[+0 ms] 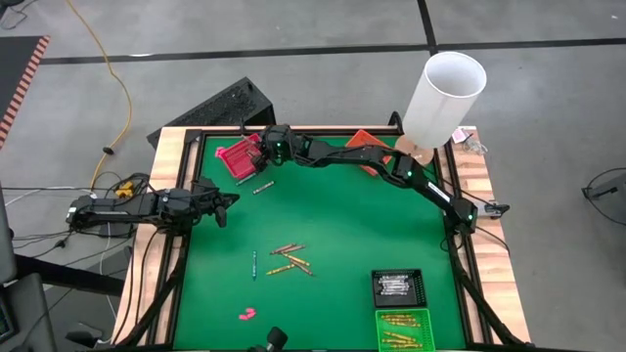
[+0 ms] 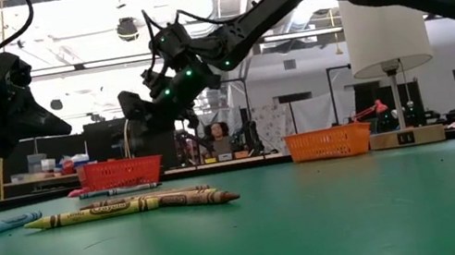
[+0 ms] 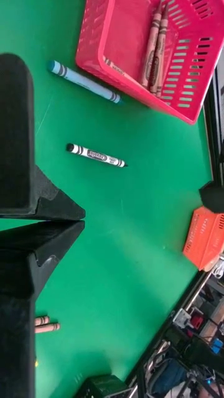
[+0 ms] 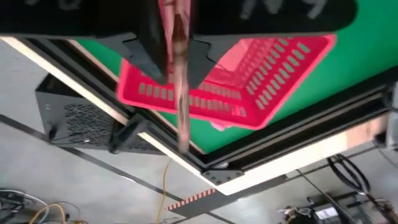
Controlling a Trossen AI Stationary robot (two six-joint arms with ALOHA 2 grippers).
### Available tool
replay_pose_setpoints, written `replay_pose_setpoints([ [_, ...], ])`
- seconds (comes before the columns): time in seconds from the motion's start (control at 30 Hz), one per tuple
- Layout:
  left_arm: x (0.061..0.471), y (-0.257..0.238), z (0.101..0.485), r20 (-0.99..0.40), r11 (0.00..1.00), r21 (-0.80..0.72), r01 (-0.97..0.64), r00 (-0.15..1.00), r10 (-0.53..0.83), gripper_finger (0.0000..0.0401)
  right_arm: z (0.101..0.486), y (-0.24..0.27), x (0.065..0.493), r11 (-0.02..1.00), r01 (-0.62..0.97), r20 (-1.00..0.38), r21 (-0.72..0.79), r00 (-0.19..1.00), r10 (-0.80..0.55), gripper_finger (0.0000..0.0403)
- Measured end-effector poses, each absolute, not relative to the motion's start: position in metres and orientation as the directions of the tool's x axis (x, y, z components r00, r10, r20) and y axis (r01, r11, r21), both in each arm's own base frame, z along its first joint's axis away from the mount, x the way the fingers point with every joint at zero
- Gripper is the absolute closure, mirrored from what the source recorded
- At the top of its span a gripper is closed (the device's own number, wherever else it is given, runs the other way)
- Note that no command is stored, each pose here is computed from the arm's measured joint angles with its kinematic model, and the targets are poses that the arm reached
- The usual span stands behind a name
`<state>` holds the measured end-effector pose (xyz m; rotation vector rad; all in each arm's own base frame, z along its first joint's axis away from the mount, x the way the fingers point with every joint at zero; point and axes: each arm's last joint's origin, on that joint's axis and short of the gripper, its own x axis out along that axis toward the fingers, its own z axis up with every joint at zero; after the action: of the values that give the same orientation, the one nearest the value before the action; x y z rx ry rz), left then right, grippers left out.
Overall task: Sort crayons
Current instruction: Put the brown crayon into the red bin, then put the blue crayon into the orange bin
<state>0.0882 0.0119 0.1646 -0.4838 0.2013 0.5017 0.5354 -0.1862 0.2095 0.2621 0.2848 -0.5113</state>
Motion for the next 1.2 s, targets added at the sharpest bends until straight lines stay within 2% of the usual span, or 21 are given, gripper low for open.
replay_pose_setpoints([
  [0.2, 0.088, 0.012, 0.165, -0.300, 0.768, -0.394, -0.505, 0.860, 0.412, 0.0401, 0.208, -0.190, 0.534, 0.845, 0.505, -0.345, 0.174, 0.835, -0.428, 0.0300],
  [0.33, 0.088, 0.012, 0.165, -0.300, 0.768, -0.394, -0.505, 0.860, 0.412, 0.0401, 0.220, -0.187, 0.532, 0.888, 0.430, -0.328, 0.161, 0.872, -0.363, 0.0292],
  [0.5, 0.088, 0.012, 0.165, -0.300, 0.768, -0.394, -0.505, 0.860, 0.412, 0.0401, 0.250, -0.163, 0.528, 0.957, 0.291, -0.334, 0.000, 0.902, -0.275, 0.0331],
  [0.67, 0.088, 0.012, 0.165, -0.300, 0.768, -0.394, -0.505, 0.860, 0.412, 0.0401, 0.240, -0.129, 0.537, 0.975, 0.159, -0.393, -0.158, 0.895, -0.210, 0.0395],
  [0.8, 0.088, 0.012, 0.165, -0.299, 0.767, -0.394, -0.507, 0.860, 0.414, 0.0401, 0.228, -0.112, 0.541, 0.964, 0.195, -0.446, -0.180, 0.857, -0.257, 0.0398],
  [0.9, 0.088, 0.012, 0.165, -0.299, 0.755, -0.411, -0.511, 0.858, 0.418, 0.0401, 0.236, -0.099, 0.537, 0.951, 0.198, -0.470, -0.236, 0.833, -0.290, 0.0401],
  [1.0, 0.088, 0.012, 0.165, -0.298, 0.750, -0.408, -0.520, 0.853, 0.429, 0.0401, 0.269, -0.084, 0.525, 0.940, 0.173, -0.465, -0.295, 0.834, -0.299, 0.0402],
  [1.2, 0.088, 0.013, 0.165, -0.289, 0.710, -0.442, -0.547, 0.837, 0.465, 0.0401, 0.388, -0.047, 0.464, 0.918, 0.186, -0.331, -0.349, 0.892, -0.307, 0.0402],
])
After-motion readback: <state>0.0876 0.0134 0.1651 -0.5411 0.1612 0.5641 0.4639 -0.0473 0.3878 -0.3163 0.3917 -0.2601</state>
